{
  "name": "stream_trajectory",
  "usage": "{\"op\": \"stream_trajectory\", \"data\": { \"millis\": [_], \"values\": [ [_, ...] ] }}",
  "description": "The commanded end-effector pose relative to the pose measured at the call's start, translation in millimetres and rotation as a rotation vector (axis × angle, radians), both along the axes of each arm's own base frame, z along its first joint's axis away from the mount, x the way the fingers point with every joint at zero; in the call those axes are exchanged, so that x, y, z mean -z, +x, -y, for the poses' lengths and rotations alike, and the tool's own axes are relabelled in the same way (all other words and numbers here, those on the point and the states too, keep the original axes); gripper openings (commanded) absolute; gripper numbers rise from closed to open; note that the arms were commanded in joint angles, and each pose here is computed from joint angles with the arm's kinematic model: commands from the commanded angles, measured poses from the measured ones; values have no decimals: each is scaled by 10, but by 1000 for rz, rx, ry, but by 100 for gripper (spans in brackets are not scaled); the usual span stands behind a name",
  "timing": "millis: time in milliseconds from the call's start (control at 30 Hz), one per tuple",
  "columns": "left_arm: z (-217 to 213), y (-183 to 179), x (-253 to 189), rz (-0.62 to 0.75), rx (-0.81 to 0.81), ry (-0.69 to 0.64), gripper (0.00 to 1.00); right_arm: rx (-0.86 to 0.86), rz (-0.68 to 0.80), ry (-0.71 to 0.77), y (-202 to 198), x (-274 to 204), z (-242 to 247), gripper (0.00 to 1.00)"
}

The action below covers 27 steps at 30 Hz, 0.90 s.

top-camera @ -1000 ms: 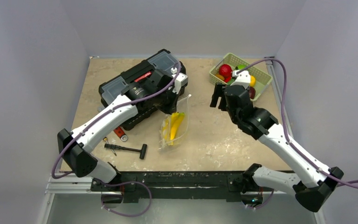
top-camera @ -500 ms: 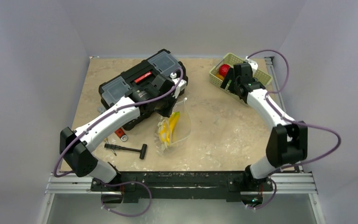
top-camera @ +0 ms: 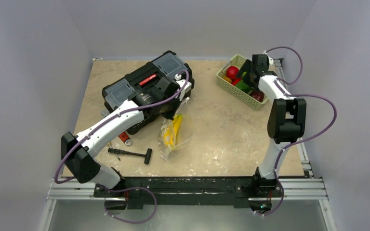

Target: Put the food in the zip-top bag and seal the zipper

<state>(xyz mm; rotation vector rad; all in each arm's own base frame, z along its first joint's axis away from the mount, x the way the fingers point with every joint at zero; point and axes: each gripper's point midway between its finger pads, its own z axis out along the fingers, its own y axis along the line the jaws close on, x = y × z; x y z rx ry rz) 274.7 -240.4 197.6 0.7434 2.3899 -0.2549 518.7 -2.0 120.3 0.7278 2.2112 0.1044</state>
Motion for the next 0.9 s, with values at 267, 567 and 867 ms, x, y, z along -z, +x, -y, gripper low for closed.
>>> {"op": "stream_trajectory", "data": {
  "millis": [267, 567, 867],
  "values": [
    [22, 14, 14, -10, 25, 12, 0, 35, 19, 83, 150, 322, -129, 85],
    [53, 18, 78, -29, 35, 19, 0, 34, -23, 91, 180, 467, -145, 78],
    [48, 24, 79, -29, 34, 23, 0, 65, 158, 14, -16, -476, 20, 44]
  ]
}}
